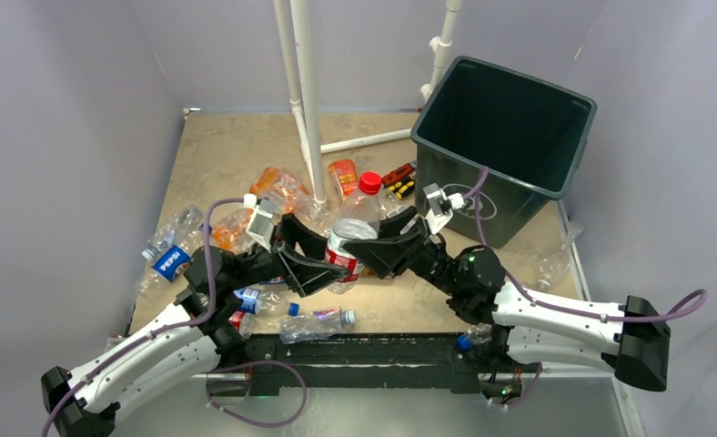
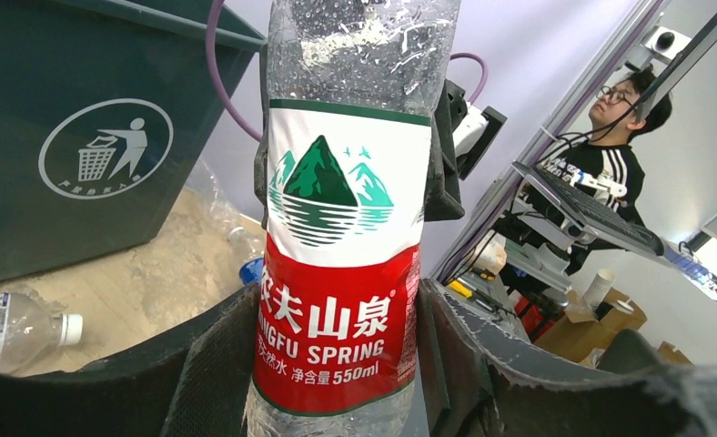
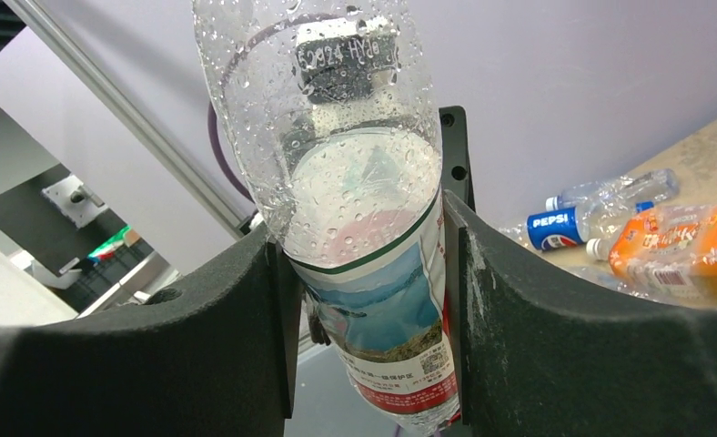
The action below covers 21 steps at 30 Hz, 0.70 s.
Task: Put the plastic bottles in the bin
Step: Pick up the plastic bottle at the center of the board.
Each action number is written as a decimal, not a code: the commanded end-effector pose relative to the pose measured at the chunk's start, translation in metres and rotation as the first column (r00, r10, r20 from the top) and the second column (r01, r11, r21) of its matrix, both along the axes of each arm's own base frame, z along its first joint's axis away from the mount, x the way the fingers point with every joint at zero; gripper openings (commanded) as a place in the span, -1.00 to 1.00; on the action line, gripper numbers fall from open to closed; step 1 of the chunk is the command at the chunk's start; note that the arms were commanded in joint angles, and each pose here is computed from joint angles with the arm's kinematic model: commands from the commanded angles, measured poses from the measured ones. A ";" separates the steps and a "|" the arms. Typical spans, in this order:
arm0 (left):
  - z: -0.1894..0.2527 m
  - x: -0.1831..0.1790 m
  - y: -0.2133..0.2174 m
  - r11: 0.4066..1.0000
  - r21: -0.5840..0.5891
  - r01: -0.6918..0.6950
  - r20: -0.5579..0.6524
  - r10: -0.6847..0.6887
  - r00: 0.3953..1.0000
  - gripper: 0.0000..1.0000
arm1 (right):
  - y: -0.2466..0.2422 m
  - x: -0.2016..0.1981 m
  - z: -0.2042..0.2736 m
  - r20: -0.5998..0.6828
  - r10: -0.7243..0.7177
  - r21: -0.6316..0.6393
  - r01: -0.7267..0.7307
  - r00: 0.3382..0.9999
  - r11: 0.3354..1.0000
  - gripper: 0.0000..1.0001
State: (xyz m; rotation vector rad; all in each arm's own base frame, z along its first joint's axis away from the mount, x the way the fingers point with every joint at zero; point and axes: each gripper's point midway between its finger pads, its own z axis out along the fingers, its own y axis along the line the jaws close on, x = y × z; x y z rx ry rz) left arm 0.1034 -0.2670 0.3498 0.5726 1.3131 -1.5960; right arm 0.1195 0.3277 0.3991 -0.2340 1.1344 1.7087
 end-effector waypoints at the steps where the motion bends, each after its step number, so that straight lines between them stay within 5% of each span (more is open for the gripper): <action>1: -0.003 -0.001 -0.002 1.000 -0.012 0.016 0.005 -0.016 1.000 0.12 | -0.018 -0.007 0.027 0.045 -0.010 0.113 0.005 0.999 0.994 0.00; 5: -0.006 0.000 -0.008 0.999 0.002 0.039 -0.011 -0.039 0.999 0.59 | -0.020 -0.004 0.027 0.039 -0.026 0.122 0.021 0.999 0.992 0.00; 9: -0.008 0.000 -0.011 0.999 0.004 0.045 -0.019 -0.045 0.999 0.64 | -0.020 -0.004 0.028 0.041 -0.028 0.131 0.023 0.999 0.991 0.00; 16: -0.007 -0.003 -0.011 0.998 0.004 0.055 -0.006 -0.055 0.998 -0.10 | -0.016 -0.004 0.024 0.042 -0.019 0.119 0.014 0.999 0.993 0.06; 21: -0.007 -0.003 -0.007 0.999 0.001 0.036 0.006 -0.036 0.999 -0.40 | -0.017 -0.005 0.025 0.049 -0.030 0.072 0.026 0.998 0.997 0.60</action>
